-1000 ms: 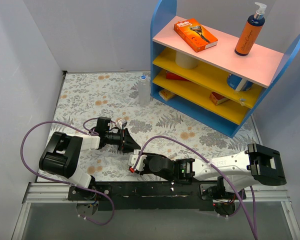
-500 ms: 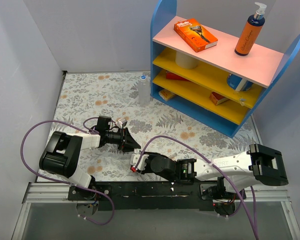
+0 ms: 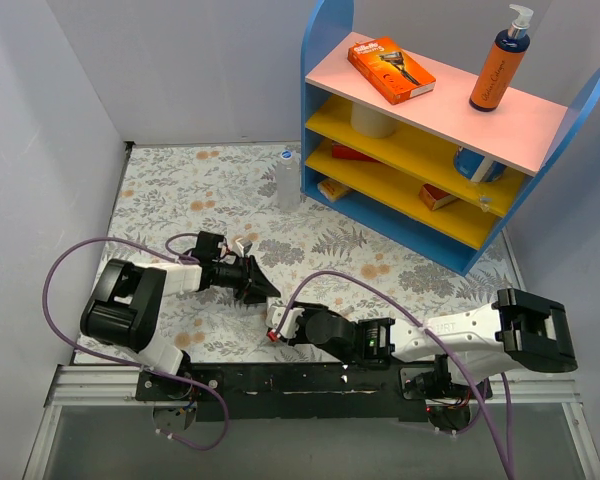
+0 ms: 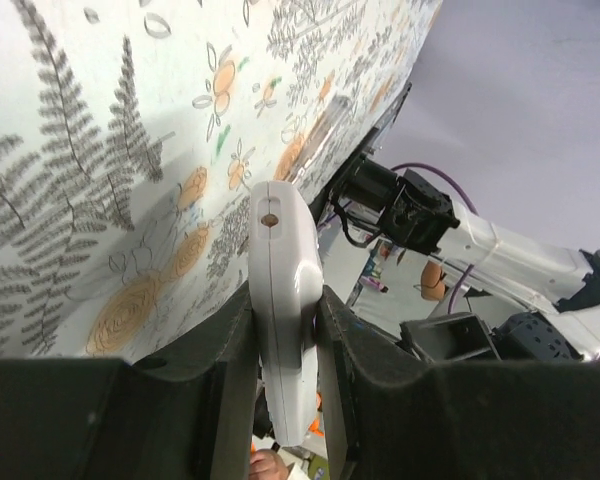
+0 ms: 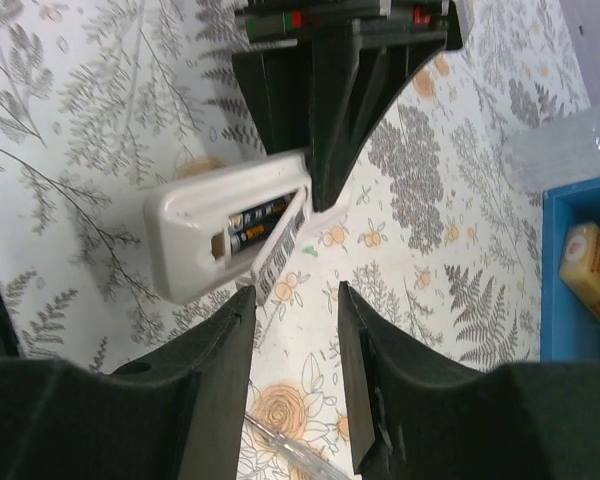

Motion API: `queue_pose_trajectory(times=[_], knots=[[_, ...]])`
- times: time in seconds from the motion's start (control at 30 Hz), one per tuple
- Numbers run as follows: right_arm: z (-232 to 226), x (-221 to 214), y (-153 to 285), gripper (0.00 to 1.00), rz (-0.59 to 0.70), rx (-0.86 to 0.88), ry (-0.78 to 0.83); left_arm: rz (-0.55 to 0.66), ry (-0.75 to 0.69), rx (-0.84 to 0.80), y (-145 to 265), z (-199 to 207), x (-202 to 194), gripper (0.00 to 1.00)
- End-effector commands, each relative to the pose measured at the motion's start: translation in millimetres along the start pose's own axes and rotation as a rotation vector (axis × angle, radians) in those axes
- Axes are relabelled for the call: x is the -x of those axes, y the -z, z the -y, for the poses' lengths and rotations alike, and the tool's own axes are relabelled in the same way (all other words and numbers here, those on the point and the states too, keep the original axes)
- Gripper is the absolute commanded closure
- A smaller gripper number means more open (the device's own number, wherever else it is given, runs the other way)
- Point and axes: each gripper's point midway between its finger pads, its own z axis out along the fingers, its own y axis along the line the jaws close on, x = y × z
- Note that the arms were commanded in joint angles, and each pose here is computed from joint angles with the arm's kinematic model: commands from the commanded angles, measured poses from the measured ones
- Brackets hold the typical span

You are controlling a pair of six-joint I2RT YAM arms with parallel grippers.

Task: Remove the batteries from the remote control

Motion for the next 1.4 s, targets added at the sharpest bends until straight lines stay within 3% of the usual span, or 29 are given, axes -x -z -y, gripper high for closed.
queue_pose_trajectory(times=[0.0,0.27,0.47,0.73,0.9,1.07,1.37], knots=[[22.3,-30.8,-9.0,0.55,-0.075,-0.092,-0.025,-0.032,0.04,0.009,-1.2,10.0,3.6,1.0],[43.3,-51.7,-29.1,0.55,-0.093,-0.111,-0.142,0.106,0.073,0.2,-6.5,-9.0,47.0,1.0],[55.6,-51.4,-19.5,0.55,-0.079,-0.125,-0.256,0.232,0.039,0.39,8.6,-26.0,69.3,1.0],[69.6,-40.4,7.1,0.53,-0.067,-0.162,-0.528,0.261,-0.099,0.362,13.5,-12.0,77.4,1.0],[72.9,-62.2,30.5,0.53,-0.231,-0.274,-0.753,0.206,-0.065,0.385,6.5,-28.4,72.8,0.88],[68.8,-77.5,47.1,0.52,-0.302,-0.322,-0.895,0.211,-0.064,0.402,8.7,-31.4,71.4,0.66],[56.4,-101.6,45.9,0.52,-0.316,-0.365,-1.168,0.243,-0.074,0.451,18.0,-30.8,72.9,0.59]])
